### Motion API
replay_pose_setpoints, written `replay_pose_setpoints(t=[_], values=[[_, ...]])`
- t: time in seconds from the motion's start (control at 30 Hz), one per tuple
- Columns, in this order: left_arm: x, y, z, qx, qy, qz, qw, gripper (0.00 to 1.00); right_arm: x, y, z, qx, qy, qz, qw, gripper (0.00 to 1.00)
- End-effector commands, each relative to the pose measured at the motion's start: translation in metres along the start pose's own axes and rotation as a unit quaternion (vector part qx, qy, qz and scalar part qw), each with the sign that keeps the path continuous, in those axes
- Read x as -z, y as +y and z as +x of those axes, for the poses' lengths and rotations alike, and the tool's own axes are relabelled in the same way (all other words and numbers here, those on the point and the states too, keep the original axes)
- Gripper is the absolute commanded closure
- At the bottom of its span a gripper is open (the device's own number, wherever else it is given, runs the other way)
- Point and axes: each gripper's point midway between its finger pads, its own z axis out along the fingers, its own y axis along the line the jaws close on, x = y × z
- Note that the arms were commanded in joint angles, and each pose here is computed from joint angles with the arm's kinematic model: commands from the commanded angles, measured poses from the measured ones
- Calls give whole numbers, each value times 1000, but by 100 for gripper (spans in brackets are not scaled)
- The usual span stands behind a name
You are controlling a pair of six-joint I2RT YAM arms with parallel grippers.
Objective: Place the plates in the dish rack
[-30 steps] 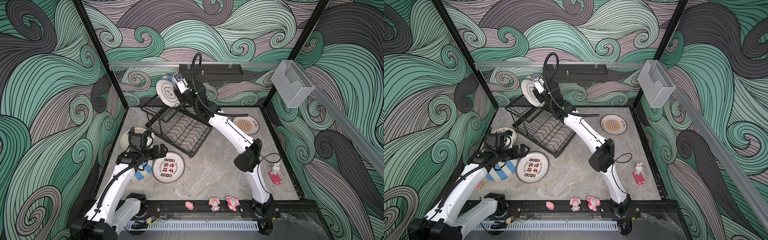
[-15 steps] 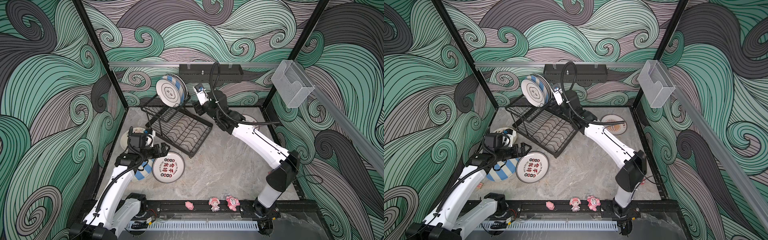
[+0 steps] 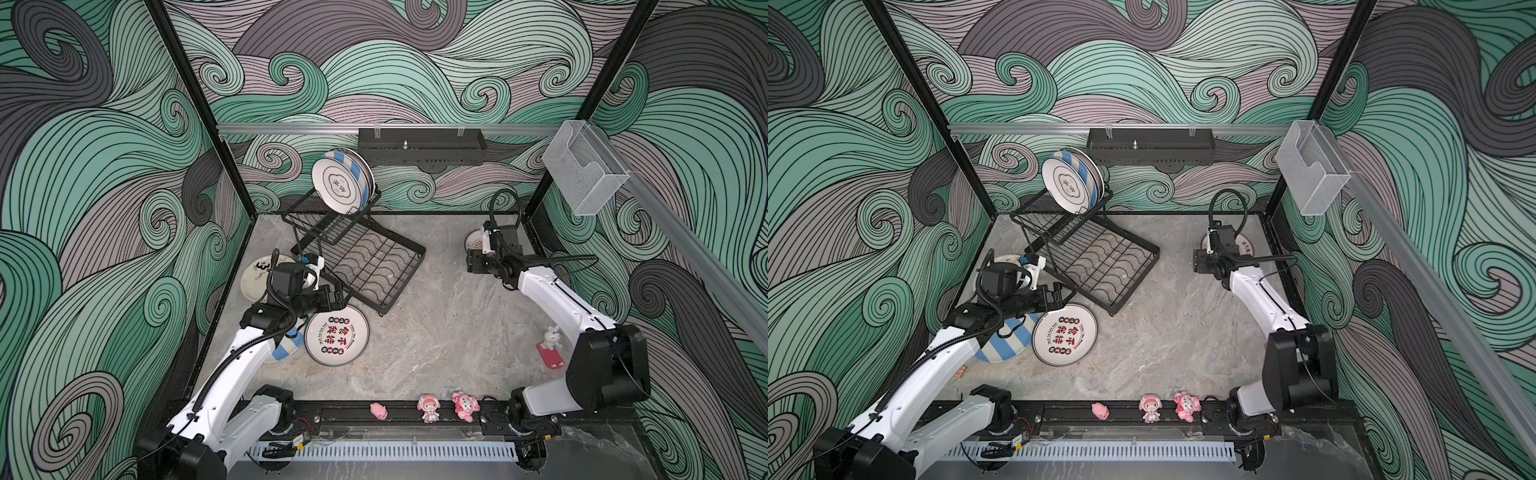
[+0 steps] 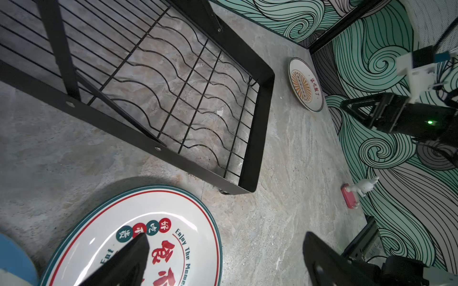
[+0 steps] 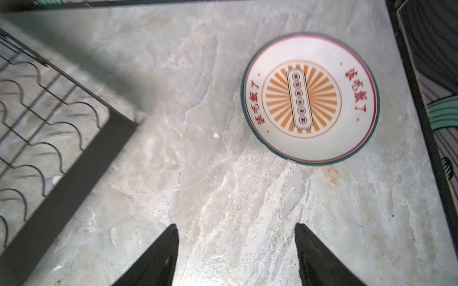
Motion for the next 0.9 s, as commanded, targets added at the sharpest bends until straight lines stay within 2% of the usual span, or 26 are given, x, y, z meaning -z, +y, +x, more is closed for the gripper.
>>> replay_pose_setpoints(t=[0.0,0.23,0.4,0.63,0.87], values=[[-5,-4,-6,-6,-11,3,1000,1,-9,0,-8,-12,9,-19,1000,16],[-11,-16,5,-15,1,18,1000,1,-34,-6,-34,17,28,-1,999,8],[-13,-14,11,-17,10,15,1000,1,-64,-6,-33,32,73,-6,997,7],[-13,-17,12,-25,10,26,999,1,-93,-16,-34,45,107,14,993,3],[-20,-18,16,-16,28,34,999,1,-106,-25,-40,19,114,0,993,0]])
